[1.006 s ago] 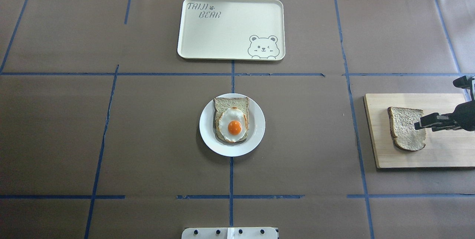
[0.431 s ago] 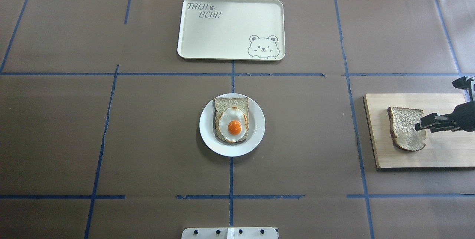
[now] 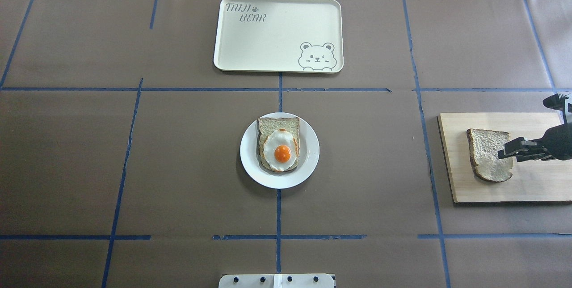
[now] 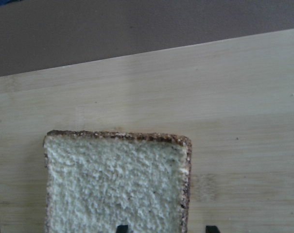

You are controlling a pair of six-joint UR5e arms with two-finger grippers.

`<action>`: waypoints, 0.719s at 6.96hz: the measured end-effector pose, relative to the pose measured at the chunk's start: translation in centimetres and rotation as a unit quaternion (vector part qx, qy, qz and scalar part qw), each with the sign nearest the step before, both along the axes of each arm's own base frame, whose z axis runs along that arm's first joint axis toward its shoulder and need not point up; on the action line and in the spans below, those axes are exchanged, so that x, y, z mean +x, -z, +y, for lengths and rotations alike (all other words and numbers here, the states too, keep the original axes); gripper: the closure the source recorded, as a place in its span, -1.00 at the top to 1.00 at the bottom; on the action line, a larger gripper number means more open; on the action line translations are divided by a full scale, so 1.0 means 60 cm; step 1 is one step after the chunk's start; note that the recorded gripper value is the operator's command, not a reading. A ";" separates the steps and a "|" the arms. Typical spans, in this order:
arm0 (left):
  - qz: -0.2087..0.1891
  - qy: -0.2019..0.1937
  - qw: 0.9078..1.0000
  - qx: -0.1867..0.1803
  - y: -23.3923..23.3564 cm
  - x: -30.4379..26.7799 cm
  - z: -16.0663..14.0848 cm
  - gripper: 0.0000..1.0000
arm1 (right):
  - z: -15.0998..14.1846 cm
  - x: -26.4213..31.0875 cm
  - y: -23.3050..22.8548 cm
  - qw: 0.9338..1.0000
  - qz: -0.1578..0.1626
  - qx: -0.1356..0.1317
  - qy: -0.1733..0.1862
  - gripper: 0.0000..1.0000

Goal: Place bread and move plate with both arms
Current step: 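Lower the right gripper and close it on the bread slice's edge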

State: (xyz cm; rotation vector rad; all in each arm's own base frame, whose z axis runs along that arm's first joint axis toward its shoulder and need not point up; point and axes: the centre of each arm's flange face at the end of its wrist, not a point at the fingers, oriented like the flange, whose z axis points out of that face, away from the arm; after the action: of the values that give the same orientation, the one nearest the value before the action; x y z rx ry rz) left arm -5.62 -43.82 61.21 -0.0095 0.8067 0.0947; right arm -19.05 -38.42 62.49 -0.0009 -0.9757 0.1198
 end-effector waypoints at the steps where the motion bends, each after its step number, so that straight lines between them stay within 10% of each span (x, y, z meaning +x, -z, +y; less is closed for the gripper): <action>1: 0.000 0.000 1.000 0.000 0.000 0.000 0.000 1.00 | 0.001 0.000 -0.002 1.000 0.001 -0.002 0.000 0.01; 4: 0.001 0.000 1.000 0.001 0.001 0.000 -0.001 1.00 | 0.001 0.000 -0.009 1.000 0.005 -0.007 0.000 -0.16; 5: 0.001 0.000 1.000 0.001 0.001 0.000 -0.001 1.00 | 0.001 0.000 -0.010 1.000 0.006 -0.008 0.000 -0.76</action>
State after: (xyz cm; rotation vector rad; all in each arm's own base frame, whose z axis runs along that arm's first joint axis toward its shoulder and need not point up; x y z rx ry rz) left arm -5.62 -43.87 61.13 -0.0075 0.8077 0.0955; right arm -19.04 -38.37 63.06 -0.0148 -0.9625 0.1285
